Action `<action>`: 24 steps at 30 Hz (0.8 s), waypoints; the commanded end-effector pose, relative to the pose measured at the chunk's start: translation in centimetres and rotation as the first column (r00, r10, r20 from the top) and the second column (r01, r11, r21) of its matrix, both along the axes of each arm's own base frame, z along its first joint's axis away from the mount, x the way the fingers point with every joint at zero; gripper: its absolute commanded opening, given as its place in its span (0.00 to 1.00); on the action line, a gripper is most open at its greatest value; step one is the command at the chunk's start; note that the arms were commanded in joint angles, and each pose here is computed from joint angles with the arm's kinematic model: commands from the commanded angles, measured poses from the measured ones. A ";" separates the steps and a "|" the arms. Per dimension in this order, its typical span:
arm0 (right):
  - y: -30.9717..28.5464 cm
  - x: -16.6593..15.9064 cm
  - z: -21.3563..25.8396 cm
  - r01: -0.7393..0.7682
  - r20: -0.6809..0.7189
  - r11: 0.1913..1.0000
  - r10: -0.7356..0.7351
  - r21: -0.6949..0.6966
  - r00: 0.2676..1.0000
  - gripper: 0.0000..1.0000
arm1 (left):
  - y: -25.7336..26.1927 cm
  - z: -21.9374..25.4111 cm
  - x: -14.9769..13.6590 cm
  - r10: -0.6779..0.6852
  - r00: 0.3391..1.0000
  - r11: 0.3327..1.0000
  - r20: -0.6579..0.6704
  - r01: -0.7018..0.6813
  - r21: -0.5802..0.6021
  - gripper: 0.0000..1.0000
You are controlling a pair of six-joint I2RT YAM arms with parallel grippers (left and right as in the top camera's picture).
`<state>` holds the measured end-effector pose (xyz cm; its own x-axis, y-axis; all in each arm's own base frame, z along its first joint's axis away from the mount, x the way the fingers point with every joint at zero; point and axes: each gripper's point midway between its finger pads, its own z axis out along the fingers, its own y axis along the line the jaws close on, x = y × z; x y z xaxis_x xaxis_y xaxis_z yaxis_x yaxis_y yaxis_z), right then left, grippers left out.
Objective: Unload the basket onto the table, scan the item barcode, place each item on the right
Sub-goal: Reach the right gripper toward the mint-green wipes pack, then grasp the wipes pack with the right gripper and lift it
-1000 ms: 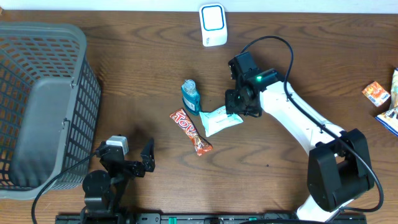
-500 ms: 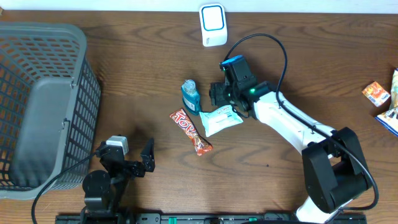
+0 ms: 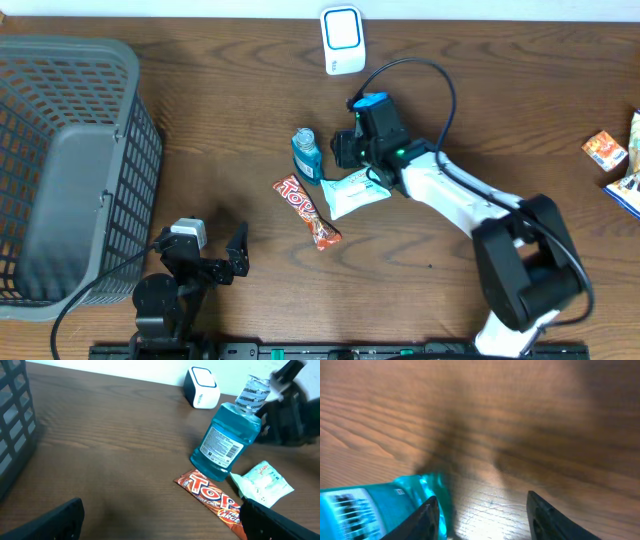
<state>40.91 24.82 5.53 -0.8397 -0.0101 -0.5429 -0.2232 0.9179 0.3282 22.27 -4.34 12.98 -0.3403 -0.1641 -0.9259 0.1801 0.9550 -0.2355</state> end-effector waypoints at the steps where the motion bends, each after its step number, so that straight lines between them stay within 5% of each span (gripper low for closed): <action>1: 1.9 -2.2 -3.6 -0.074 -0.100 0.997 0.075 0.017 0.992 0.45 | -0.2 -1.2 -0.2 -0.010 0.999 1.000 -0.039 0.009 -0.007 0.98; 5: 2.9 -4.4 -4.7 -0.131 -0.192 0.989 0.141 0.067 0.971 0.27 | -0.2 -1.2 -0.2 -0.010 0.999 1.000 -0.039 0.009 -0.007 0.98; 18: -0.8 -10.3 -1.7 -0.265 -0.374 0.962 0.269 0.063 0.888 0.30 | -0.2 -1.2 -0.2 -0.010 0.999 1.000 -0.039 0.009 -0.007 0.98; 24: -4.4 -10.6 1.7 -0.225 -0.356 0.974 0.207 -0.010 0.911 0.31 | -0.2 -1.2 -0.2 -0.010 0.999 1.000 -0.039 0.009 -0.007 0.99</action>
